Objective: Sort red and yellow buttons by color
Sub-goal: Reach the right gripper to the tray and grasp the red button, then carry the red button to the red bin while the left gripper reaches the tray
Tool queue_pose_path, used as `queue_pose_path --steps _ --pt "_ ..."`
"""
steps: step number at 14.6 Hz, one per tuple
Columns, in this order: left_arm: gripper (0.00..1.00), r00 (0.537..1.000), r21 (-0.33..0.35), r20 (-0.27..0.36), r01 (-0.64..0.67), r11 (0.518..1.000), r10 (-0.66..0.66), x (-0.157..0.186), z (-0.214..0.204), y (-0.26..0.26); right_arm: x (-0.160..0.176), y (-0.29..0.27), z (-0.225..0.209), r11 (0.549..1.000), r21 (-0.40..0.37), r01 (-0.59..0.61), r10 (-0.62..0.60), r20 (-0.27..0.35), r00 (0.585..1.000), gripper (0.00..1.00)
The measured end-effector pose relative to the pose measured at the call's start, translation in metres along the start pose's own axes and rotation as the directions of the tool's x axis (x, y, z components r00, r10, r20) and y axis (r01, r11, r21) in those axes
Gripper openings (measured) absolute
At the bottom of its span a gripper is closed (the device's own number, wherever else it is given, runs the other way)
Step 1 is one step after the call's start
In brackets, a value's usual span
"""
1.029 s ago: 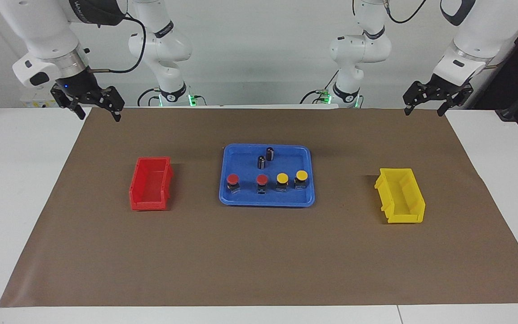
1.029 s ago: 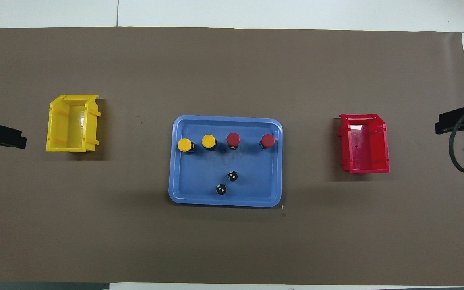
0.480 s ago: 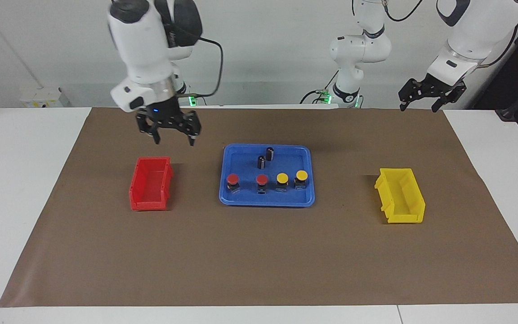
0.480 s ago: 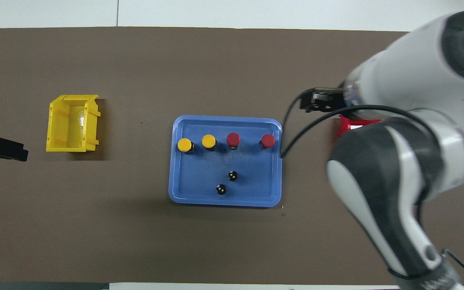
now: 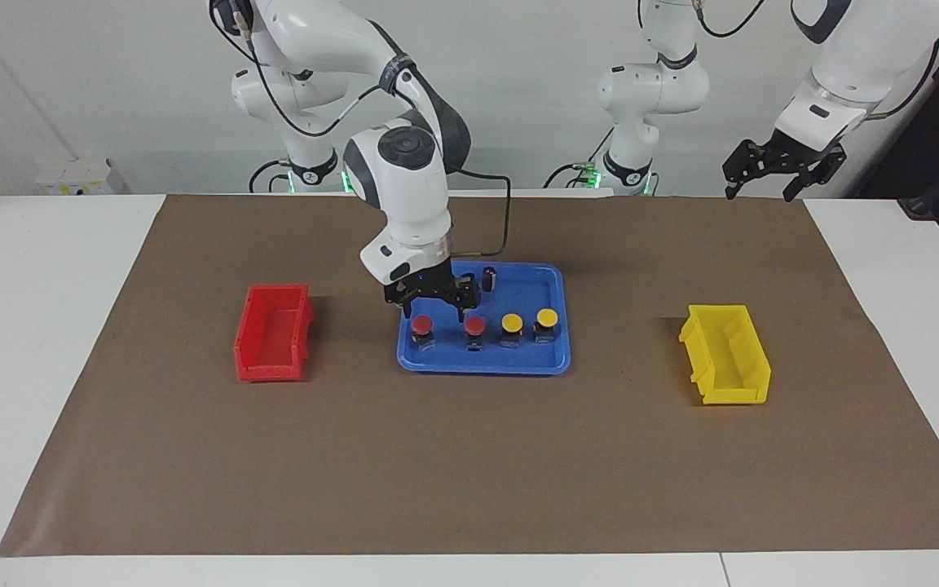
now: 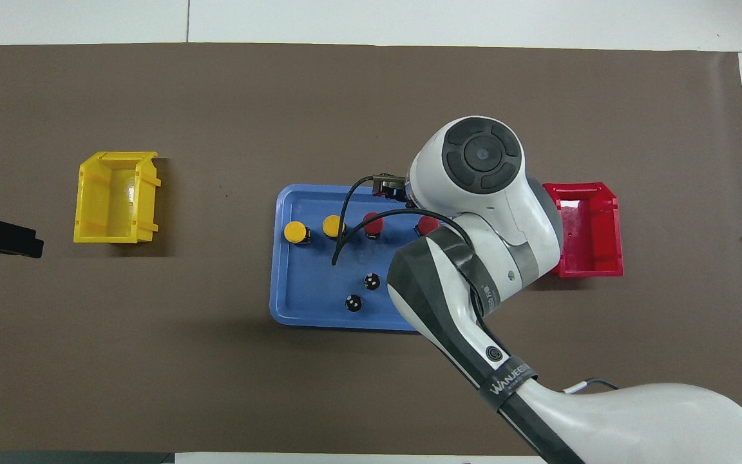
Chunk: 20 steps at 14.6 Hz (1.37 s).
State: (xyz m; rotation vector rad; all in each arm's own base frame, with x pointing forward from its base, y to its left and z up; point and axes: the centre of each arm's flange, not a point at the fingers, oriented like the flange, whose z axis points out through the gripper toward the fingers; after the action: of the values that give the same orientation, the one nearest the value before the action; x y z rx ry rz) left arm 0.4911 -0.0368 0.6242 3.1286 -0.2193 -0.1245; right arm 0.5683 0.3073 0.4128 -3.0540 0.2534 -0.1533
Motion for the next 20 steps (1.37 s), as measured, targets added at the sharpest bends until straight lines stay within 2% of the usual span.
queue_pose_path --steps 5,6,7,13,14,16,19,20 --pt "1.0 1.0 0.0 -0.023 0.007 1.0 -0.007 0.002 -0.002 -0.004 -0.018 0.028 0.027 0.998 -0.01 0.059 -0.059 -0.003 0.998 0.97" --pt "1.0 1.0 0.0 -0.024 0.007 1.0 -0.007 0.002 -0.002 -0.004 -0.022 0.032 0.031 0.997 -0.009 0.078 -0.078 -0.006 0.997 0.93" --pt "1.0 1.0 0.0 -0.024 0.009 1.0 -0.009 0.002 -0.002 -0.005 -0.026 0.034 0.034 0.996 -0.01 0.088 -0.088 -0.005 0.996 0.82" --pt "1.0 0.999 0.002 -0.044 0.002 1.0 -0.002 -0.003 -0.011 -0.001 -0.035 0.036 0.059 0.989 -0.038 0.139 -0.14 -0.01 0.99 0.76" --pt "1.0 0.998 0.002 -0.056 0.004 1.0 -0.004 -0.003 -0.012 -0.002 -0.035 0.036 0.06 0.989 -0.039 0.14 -0.141 -0.009 0.99 0.71" --pt "1.0 0.997 0.002 -0.081 0.012 1.0 -0.012 0.0 -0.013 -0.006 -0.036 0.035 0.062 0.989 -0.038 0.143 -0.143 -0.008 0.99 0.69" --pt "1.0 0.997 0.001 -0.078 0.014 1.0 -0.014 0.001 -0.007 -0.008 -0.037 0.033 0.063 0.988 -0.036 0.147 -0.147 -0.009 0.989 0.63" --pt "1.0 0.997 0.0 -0.071 0.014 1.0 -0.014 -0.001 -0.004 -0.008 -0.038 0.031 0.063 0.988 -0.035 0.149 -0.15 -0.01 0.989 0.56"
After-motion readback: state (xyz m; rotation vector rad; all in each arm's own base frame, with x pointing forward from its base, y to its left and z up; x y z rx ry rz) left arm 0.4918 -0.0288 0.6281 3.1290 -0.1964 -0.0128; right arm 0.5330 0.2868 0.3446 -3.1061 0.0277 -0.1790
